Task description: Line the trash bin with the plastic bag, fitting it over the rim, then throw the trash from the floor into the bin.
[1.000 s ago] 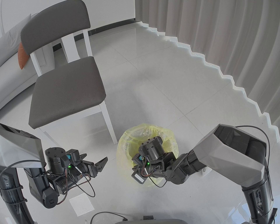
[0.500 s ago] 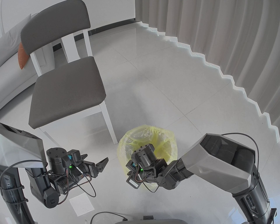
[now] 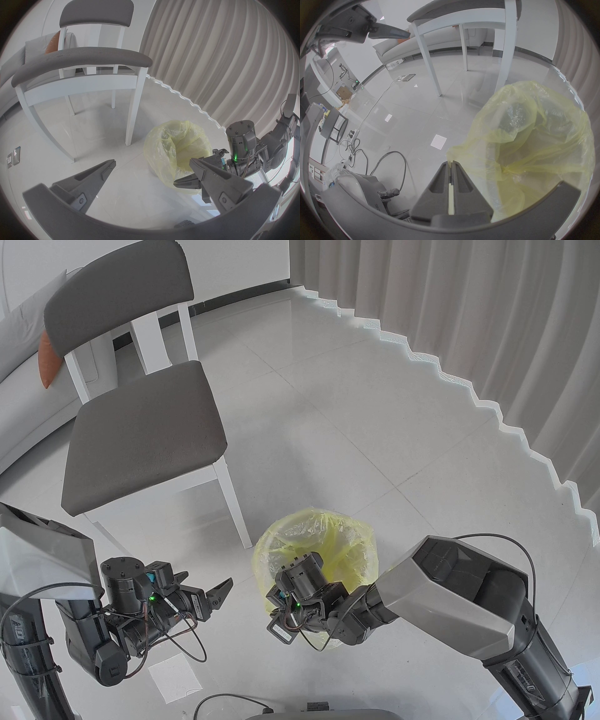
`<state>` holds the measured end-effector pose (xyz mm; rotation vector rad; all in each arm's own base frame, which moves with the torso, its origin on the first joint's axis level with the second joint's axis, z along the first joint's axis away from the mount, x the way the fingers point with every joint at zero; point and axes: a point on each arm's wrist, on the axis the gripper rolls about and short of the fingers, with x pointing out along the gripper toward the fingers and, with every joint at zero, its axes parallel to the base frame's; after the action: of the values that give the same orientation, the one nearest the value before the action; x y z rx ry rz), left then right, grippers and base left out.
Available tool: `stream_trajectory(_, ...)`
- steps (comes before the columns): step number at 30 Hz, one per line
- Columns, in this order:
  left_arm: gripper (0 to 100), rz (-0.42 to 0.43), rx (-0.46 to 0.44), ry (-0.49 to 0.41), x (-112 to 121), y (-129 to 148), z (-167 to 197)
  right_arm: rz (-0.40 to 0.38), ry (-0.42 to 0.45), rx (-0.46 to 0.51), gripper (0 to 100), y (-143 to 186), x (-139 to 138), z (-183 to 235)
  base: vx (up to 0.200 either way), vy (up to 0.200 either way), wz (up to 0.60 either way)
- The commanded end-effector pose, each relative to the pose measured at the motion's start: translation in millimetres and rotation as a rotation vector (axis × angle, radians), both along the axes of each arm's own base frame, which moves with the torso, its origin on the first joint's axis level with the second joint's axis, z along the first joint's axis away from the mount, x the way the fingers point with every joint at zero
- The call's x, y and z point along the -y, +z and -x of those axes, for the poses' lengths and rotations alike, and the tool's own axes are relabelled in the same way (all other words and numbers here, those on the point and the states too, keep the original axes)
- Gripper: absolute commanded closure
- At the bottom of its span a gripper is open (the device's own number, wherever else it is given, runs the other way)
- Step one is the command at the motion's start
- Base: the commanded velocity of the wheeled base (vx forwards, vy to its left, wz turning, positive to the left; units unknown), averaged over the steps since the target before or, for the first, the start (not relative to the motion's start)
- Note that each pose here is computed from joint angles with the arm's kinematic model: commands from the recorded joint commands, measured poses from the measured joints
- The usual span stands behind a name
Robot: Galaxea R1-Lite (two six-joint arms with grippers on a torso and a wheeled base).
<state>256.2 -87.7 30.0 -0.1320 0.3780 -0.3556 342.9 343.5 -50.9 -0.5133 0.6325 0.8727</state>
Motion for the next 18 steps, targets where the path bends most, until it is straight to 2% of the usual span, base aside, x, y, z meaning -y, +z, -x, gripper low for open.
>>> stream_trajectory(1,0,0.007,0.018,0.001,-0.1,2.5,-0.2,0.002,0.001,-0.002,0,-1.1,0.1,0.8,0.0,0.0,0.0)
stream_trajectory(4,0,0.005,0.014,-0.001,-0.2,2.2,1.3,-0.001,-0.002,-0.001,0,2.7,1.8,2.4,0.0,0.0,0.0)
stream_trajectory(18,0,0.005,0.014,-0.005,3.0,-1.7,-4.2,-0.019,-0.023,0.012,0,59.3,26.6,24.9,0.0,0.0,0.0)
